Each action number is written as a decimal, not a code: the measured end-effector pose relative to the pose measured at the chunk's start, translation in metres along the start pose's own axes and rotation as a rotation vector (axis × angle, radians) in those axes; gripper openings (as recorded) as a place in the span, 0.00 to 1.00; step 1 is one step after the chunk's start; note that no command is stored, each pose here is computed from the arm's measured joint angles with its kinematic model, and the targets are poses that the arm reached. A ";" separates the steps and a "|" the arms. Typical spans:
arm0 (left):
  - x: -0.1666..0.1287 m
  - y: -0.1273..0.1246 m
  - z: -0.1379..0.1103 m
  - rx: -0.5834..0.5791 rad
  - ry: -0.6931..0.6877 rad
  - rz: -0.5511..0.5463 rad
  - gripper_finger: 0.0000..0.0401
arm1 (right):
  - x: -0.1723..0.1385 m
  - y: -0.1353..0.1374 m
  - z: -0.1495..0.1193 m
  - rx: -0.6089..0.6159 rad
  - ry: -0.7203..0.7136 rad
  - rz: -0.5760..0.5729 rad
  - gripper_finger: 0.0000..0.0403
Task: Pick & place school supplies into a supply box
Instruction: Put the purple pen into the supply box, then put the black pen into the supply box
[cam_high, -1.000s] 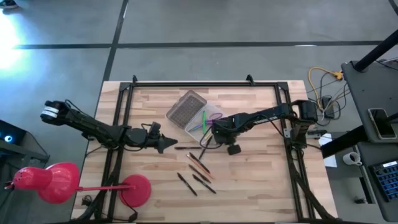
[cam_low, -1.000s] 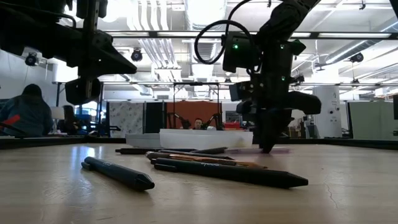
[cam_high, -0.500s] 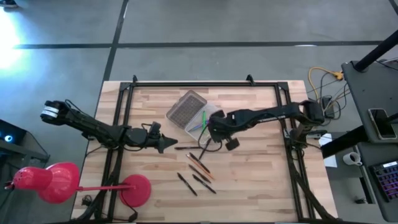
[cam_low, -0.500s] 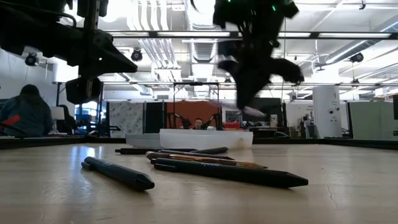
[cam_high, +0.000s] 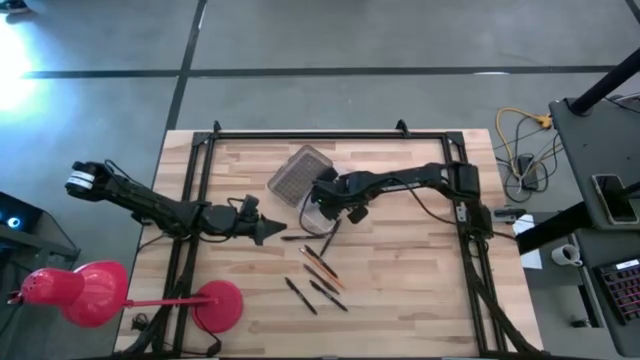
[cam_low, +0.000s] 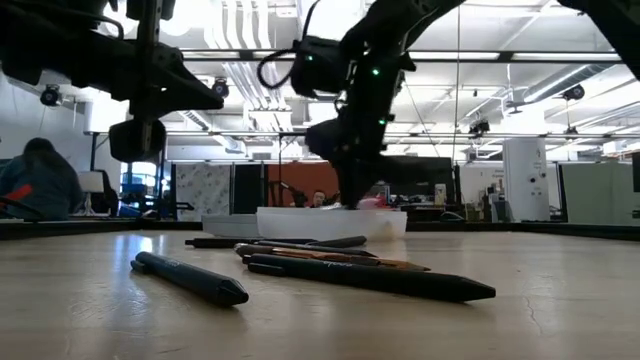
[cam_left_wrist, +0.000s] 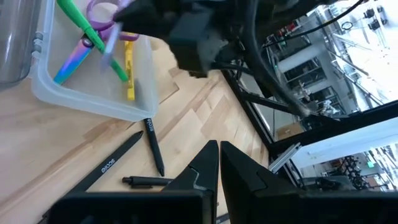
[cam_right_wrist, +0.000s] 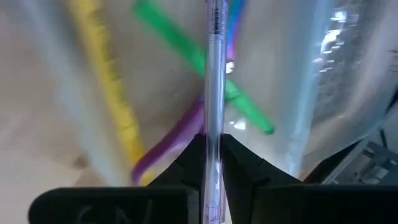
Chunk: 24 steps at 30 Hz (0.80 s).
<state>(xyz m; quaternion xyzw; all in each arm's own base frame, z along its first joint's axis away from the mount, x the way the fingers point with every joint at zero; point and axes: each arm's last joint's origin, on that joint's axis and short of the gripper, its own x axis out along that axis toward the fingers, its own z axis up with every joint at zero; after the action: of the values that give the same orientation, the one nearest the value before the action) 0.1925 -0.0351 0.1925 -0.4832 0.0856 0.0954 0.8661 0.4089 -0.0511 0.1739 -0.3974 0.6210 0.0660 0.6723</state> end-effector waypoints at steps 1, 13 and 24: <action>0.000 0.000 0.000 0.000 -0.001 -0.001 0.00 | 0.000 -0.003 0.001 0.017 -0.009 -0.015 0.07; 0.000 0.000 0.000 0.004 0.000 0.001 0.00 | -0.010 -0.013 0.003 0.106 -0.064 -0.064 0.17; 0.000 -0.001 -0.001 0.035 0.009 -0.006 0.00 | -0.033 -0.014 -0.005 0.261 -0.070 -0.064 0.38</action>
<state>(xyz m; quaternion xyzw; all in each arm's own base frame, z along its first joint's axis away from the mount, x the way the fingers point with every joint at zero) 0.1925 -0.0367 0.1931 -0.4687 0.0896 0.0894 0.8742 0.4056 -0.0503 0.2098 -0.3237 0.5875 -0.0228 0.7413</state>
